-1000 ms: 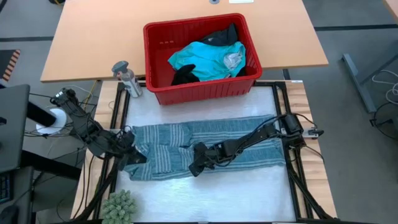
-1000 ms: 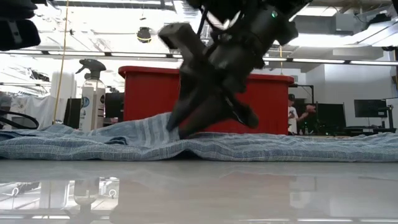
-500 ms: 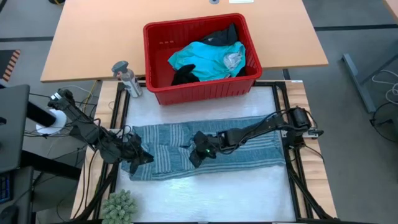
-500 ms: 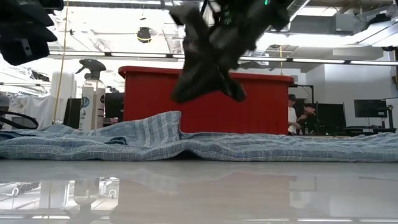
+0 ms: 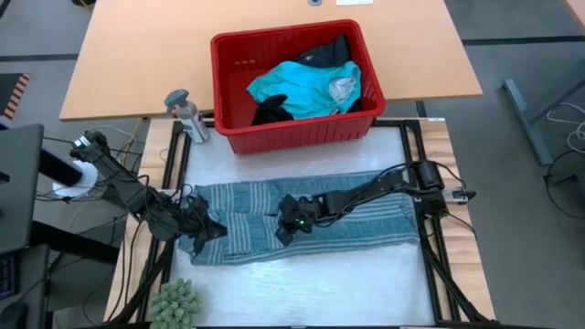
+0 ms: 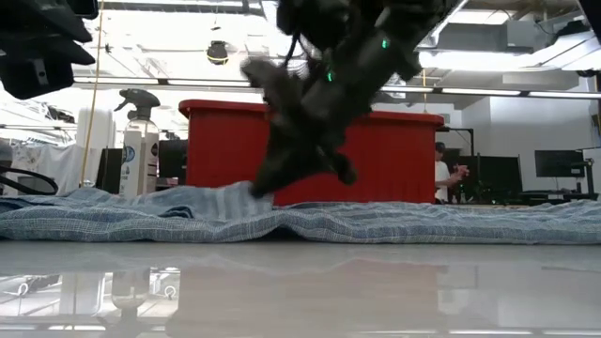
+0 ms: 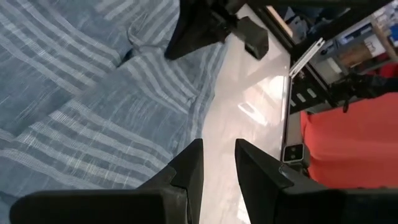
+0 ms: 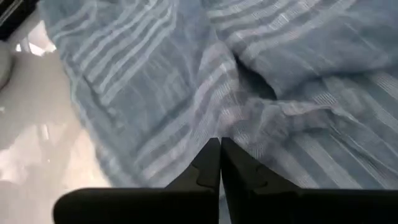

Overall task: Fold Laundry from Bin
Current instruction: Fold the patterned blue shirt

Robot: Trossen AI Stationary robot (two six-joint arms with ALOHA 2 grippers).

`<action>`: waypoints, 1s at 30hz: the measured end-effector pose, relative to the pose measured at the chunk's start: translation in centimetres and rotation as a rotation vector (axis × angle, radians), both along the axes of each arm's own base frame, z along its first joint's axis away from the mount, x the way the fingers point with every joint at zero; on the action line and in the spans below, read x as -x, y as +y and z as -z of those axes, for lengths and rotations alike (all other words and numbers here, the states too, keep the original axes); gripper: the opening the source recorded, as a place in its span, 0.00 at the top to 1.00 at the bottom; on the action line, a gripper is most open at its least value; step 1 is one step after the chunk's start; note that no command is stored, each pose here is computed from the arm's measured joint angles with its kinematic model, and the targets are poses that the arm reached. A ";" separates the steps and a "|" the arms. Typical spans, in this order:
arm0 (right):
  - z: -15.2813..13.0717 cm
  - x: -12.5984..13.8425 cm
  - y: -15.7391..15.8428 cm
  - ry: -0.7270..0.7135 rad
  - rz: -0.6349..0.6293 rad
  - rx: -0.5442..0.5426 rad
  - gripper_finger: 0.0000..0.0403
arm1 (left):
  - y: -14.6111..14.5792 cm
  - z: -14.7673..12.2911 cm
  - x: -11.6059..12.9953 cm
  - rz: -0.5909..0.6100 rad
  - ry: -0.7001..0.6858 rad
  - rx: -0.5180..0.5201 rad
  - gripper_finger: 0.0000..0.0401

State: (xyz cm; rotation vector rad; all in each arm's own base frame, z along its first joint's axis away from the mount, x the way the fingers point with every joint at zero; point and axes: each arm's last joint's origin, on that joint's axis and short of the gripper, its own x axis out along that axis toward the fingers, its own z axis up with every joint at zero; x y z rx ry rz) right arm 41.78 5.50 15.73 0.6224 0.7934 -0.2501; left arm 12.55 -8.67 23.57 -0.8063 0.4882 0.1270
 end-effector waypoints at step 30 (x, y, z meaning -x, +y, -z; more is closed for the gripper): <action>2.6 -0.3 -1.3 0.074 0.034 -0.029 0.92 | -2.7 7.2 -4.1 0.006 0.313 -0.381 0.80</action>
